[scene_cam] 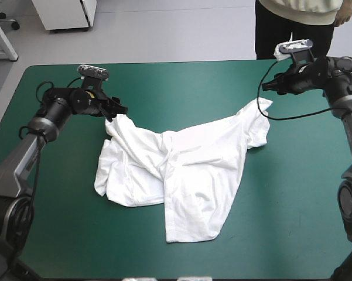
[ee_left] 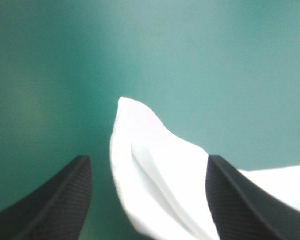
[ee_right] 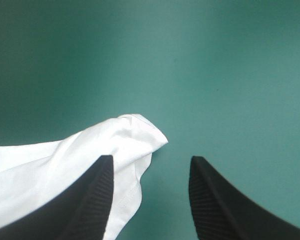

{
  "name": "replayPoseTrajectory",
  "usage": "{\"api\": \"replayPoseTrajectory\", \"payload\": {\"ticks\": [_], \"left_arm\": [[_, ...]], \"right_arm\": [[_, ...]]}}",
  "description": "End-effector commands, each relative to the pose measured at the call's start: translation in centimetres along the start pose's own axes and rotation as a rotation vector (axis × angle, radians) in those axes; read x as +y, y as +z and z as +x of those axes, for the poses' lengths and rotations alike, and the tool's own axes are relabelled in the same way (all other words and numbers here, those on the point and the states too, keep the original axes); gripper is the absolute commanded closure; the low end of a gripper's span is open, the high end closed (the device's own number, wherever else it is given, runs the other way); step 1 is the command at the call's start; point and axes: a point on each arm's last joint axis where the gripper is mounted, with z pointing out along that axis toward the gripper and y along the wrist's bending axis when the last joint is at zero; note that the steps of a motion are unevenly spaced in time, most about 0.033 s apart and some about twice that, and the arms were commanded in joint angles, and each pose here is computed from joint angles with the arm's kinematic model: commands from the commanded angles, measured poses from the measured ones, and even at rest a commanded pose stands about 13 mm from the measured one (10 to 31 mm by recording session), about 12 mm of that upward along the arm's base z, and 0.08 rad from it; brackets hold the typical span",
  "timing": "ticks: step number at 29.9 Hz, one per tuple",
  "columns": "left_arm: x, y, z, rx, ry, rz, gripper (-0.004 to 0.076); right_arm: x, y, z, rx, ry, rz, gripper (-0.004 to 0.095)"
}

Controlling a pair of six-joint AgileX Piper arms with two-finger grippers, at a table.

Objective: Fold the cloth

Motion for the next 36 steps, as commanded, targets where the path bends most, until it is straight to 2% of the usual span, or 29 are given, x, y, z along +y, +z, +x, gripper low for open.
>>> {"api": "replayPoseTrajectory", "payload": {"ticks": [1,4,9,16,21,36], "left_arm": [[0.4,-6.7,-0.7,-0.063,-0.025,-0.009,0.0252],[0.5,-9.1,1.7,0.006,-0.054,0.001,0.0251],[0.5,-11.2,7.9,0.108,-0.143,-0.012,0.0251],[-1.0,-11.0,13.2,0.157,-0.251,0.066,0.0251],[-1.3,-9.5,14.5,0.194,-0.275,0.083,0.0251],[-1.1,-5.5,16.0,0.317,-0.227,0.101,0.0269]], "right_arm": [[0.5,-7.9,-2.1,-0.177,-0.007,0.025,0.0471],[1.3,-11.2,-1.8,-0.188,-0.004,-0.008,0.0481],[2.6,-15.0,-1.1,-0.191,-0.004,-0.072,0.0483],[3.1,-16.4,-0.3,-0.151,-0.008,-0.103,0.0488],[3.7,-16.4,0.5,-0.063,-0.003,-0.164,0.0485],[3.7,-16.4,0.5,-0.059,-0.005,-0.161,0.0487]]}}
